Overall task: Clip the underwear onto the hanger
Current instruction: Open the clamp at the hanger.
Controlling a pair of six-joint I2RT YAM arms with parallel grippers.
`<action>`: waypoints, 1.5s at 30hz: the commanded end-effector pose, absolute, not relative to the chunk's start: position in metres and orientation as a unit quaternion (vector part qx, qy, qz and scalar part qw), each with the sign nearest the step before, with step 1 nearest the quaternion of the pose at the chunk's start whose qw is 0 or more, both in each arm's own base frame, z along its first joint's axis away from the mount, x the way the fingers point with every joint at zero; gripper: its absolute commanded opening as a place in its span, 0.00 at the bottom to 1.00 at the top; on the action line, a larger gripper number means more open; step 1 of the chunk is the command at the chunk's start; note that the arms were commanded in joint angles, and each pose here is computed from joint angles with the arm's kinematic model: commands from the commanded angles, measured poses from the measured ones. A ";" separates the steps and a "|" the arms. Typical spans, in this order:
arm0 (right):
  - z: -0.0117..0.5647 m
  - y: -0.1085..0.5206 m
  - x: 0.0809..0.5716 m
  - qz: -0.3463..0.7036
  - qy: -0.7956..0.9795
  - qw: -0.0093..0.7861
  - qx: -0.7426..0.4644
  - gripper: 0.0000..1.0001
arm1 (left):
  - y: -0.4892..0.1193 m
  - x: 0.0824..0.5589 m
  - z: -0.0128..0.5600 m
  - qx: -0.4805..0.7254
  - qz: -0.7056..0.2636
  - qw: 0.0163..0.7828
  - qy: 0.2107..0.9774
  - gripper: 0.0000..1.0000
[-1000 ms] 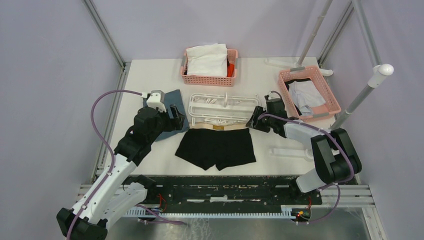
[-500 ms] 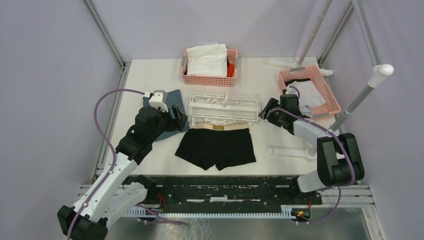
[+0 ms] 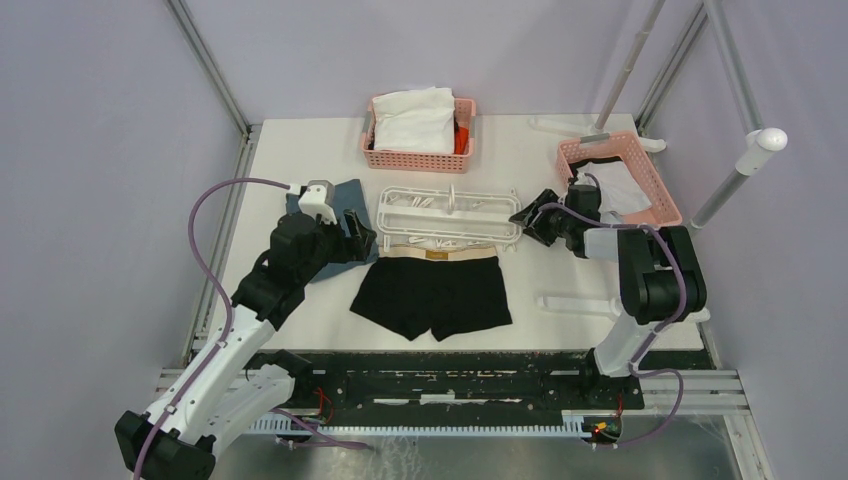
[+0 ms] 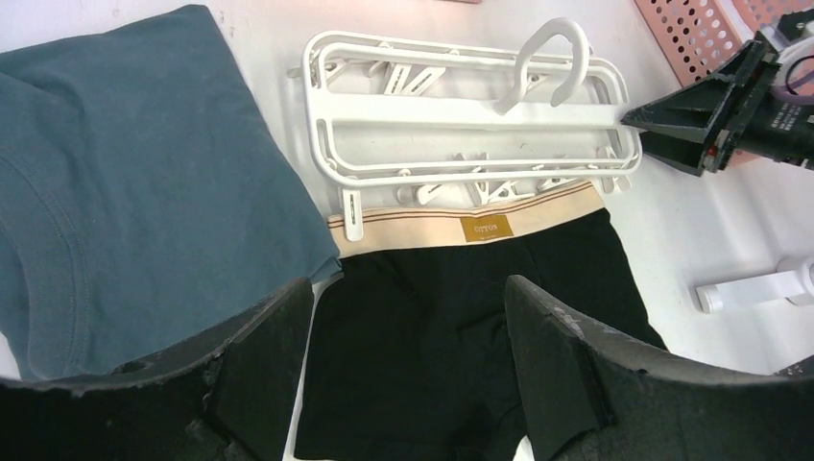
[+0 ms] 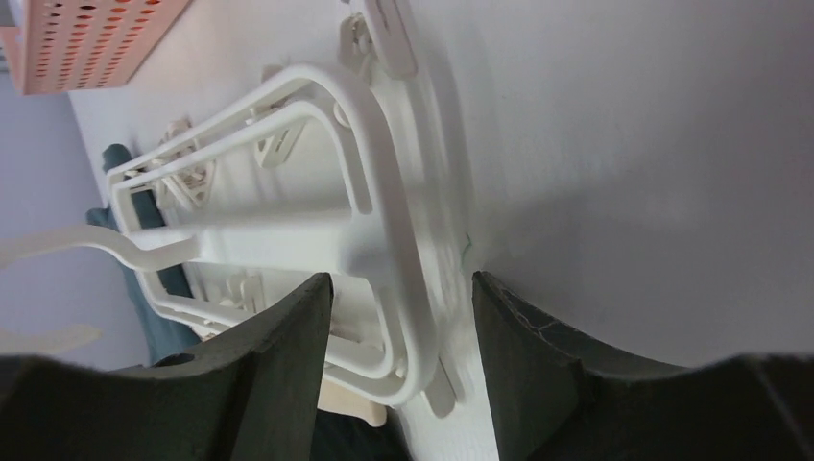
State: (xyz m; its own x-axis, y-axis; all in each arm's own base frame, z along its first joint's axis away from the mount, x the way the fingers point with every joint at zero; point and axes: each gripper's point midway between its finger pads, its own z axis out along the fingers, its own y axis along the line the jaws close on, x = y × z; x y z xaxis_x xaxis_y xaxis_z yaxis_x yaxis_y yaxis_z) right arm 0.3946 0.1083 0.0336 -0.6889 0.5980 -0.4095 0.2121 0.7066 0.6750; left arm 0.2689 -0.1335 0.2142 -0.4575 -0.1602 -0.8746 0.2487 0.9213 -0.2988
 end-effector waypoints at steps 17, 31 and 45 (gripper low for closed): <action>0.113 0.150 0.424 0.477 0.783 0.360 0.172 0.55 | -0.206 0.279 0.283 0.221 -0.262 0.617 0.708 0.81; 0.147 0.161 0.401 0.480 0.790 0.360 0.127 0.55 | -0.325 0.261 0.259 0.516 -0.293 0.570 0.568 0.79; 0.163 0.156 0.382 0.451 0.805 0.374 0.092 0.55 | -0.378 0.298 0.202 0.626 -0.287 0.479 0.544 0.65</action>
